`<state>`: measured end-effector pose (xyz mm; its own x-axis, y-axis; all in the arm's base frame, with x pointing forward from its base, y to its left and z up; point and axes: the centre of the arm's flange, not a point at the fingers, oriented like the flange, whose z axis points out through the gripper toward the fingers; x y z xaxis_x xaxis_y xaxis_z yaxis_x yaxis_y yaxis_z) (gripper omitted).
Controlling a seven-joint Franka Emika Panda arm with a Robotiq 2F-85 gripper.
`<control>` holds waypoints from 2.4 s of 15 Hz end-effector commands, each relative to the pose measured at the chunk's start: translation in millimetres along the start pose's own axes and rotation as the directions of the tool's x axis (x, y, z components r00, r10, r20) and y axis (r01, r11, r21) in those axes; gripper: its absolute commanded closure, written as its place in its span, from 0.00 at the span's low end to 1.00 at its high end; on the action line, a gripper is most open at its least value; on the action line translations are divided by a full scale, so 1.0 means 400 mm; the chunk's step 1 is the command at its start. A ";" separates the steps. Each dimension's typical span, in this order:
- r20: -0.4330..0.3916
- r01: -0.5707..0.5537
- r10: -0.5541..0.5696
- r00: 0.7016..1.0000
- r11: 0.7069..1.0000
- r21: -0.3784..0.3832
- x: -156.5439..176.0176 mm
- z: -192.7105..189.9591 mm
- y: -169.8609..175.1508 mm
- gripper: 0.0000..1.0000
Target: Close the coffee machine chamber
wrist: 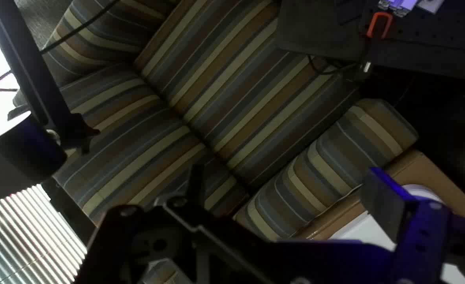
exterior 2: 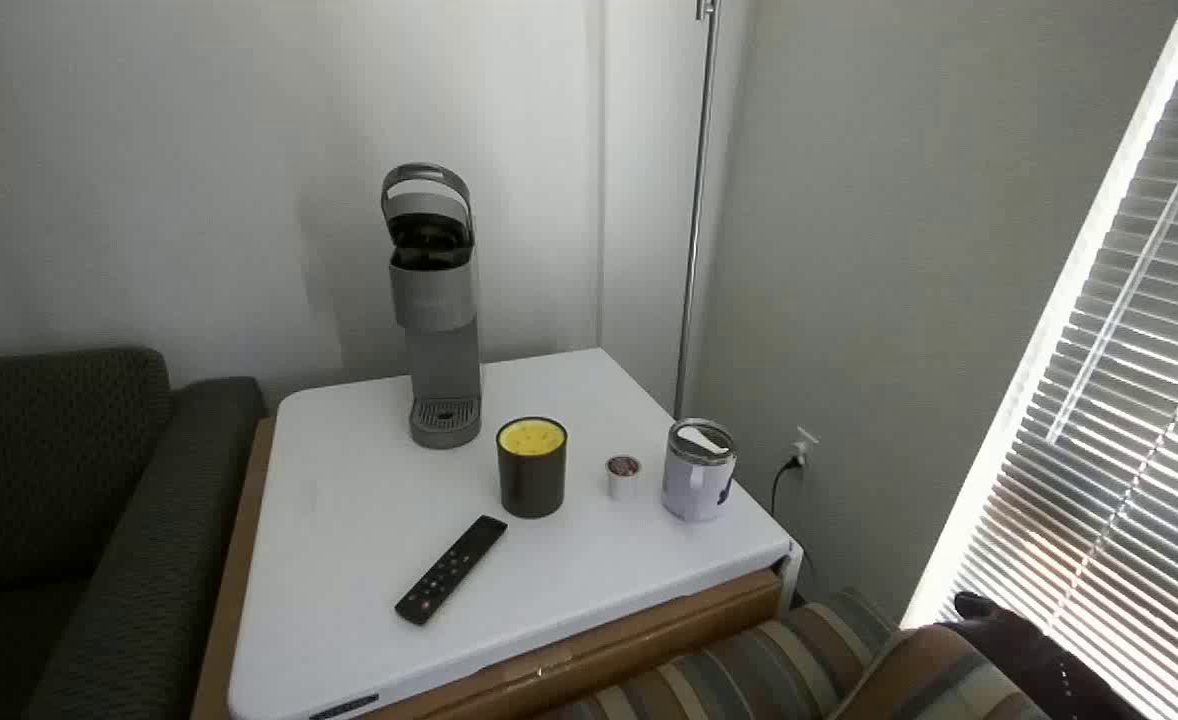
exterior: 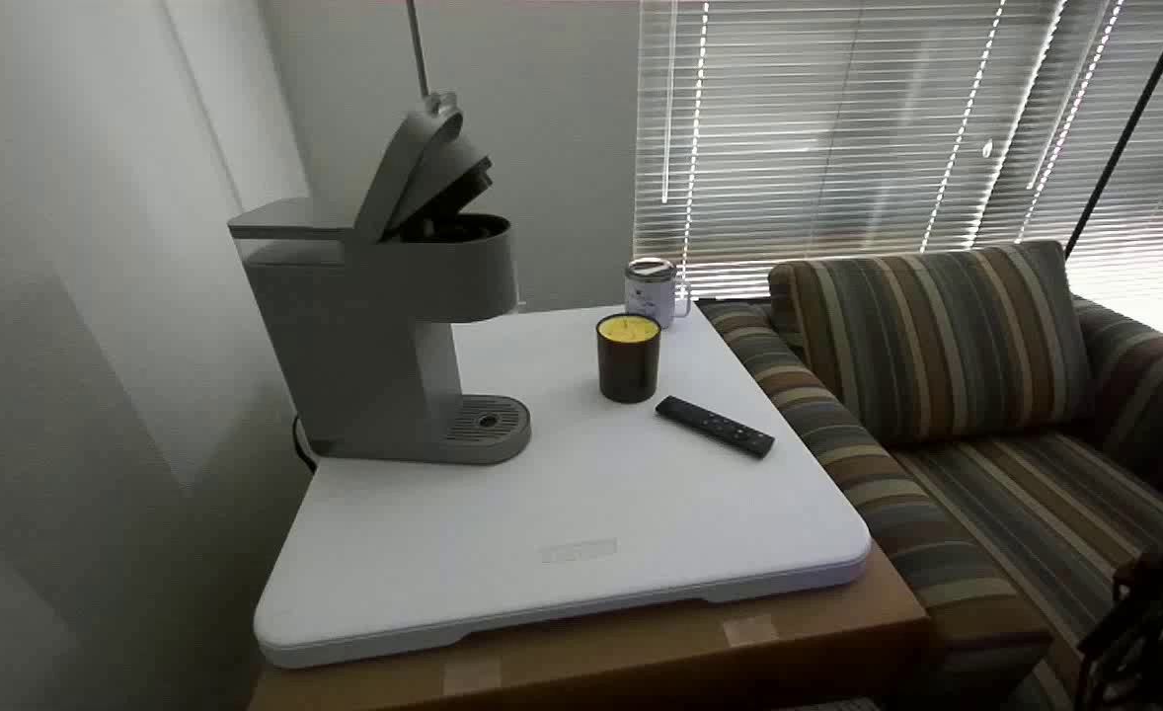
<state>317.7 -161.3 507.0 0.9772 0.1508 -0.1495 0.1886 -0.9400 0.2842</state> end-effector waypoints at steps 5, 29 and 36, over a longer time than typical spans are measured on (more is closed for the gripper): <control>0.000 0.000 0.000 1.000 1.000 0.000 0.000 0.000 0.000 0.00; -0.118 0.237 -0.261 0.958 0.954 -0.184 0.240 -0.168 -0.311 0.00; -0.120 0.236 -0.260 0.958 0.954 -0.185 0.240 -0.170 -0.310 0.00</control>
<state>395.0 -9.3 521.6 0.8988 0.4259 -0.1040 0.4288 -0.8046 0.4108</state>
